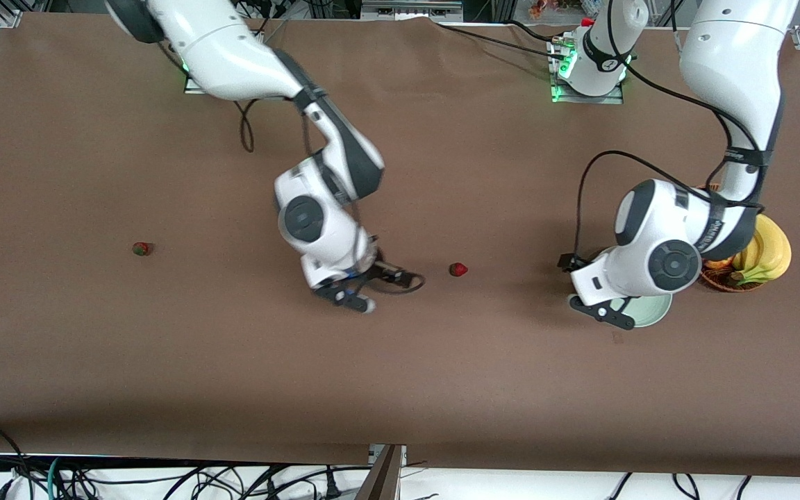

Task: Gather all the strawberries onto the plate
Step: 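Set the strawberry at the middle while the left gripper reaches toward it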

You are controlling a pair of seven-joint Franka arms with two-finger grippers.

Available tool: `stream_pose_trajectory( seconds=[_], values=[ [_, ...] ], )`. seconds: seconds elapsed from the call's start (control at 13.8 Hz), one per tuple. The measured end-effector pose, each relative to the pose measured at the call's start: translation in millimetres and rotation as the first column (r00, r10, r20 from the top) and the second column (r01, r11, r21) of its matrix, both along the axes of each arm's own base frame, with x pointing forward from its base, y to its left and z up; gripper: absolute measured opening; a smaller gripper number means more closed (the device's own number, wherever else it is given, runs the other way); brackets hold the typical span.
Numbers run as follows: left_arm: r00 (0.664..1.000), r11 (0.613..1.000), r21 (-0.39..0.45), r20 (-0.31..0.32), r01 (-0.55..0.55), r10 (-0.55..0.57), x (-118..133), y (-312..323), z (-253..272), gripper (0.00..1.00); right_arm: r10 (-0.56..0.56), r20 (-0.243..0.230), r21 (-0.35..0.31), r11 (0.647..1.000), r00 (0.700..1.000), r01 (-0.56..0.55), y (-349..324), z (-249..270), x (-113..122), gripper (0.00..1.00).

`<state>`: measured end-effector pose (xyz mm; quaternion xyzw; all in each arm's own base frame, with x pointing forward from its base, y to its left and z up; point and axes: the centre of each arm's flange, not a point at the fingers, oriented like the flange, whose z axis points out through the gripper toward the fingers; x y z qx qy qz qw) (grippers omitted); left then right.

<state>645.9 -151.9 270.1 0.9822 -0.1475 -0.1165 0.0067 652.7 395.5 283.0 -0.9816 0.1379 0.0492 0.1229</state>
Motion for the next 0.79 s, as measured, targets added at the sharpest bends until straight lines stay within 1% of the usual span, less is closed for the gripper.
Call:
stream_pose_trajectory(
  seconds=[0.14,0.22,0.29,0.36,0.43,0.51,0.65,0.72,0.79],
  values=[
    [0.996,0.996,-0.002,0.021,-0.09,0.09,-6.2,-34.8,-2.7,1.0,0.115,-0.08,-0.058,0.991,0.99,-0.12,-69.2,6.1,18.2,1.0],
    [0.988,0.988,-0.019,0.033,-0.153,0.153,-8.2,-51.5,-3.4,1.0,0.175,-0.119,-0.102,0.977,0.977,-0.188,-101.0,6.7,23.0,1.0],
    [0.974,0.974,-0.049,0.04,-0.221,0.223,-9.6,-68.1,-3.5,1.0,0.241,-0.158,-0.149,0.953,0.958,-0.264,-131.4,5.4,26.7,1.0],
    [0.958,0.958,-0.071,0.044,-0.278,0.282,-12.3,-85.9,-4.3,1.0,0.301,-0.191,-0.182,0.924,0.934,-0.335,-158.3,3.4,30.1,1.0],
    [0.942,0.942,-0.074,0.047,-0.327,0.331,-17.4,-104.6,-7.7,1.0,0.355,-0.217,-0.197,0.896,0.909,-0.397,-184.0,1.2,33.2,1.0],
    [0.926,0.926,-0.074,0.051,-0.371,0.375,-22.7,-122.1,-12.4,1.0,0.398,-0.236,-0.201,0.873,0.887,-0.445,-207.6,-1.3,35.7,1.0],
    [0.882,0.884,-0.098,0.074,-0.457,0.465,-31.6,-157.3,-22.7,1.0,0.469,-0.271,-0.2,0.827,0.841,-0.526,-262.8,-7.7,38.8,1.0],
    [0.859,0.861,-0.111,0.081,-0.496,0.505,-36.7,-173.9,-29.7,1.0,0.488,-0.292,-0.197,0.811,0.822,-0.552,-292.0,-11.8,37.9,1.0],
    [0.841,0.843,-0.118,0.081,-0.525,0.536,-43.0,-188.7,-38.2,1.0,0.497,-0.315,-0.19,0.802,0.808,-0.567,-318.6,-16.7,34.6,1.0]
  ],
)
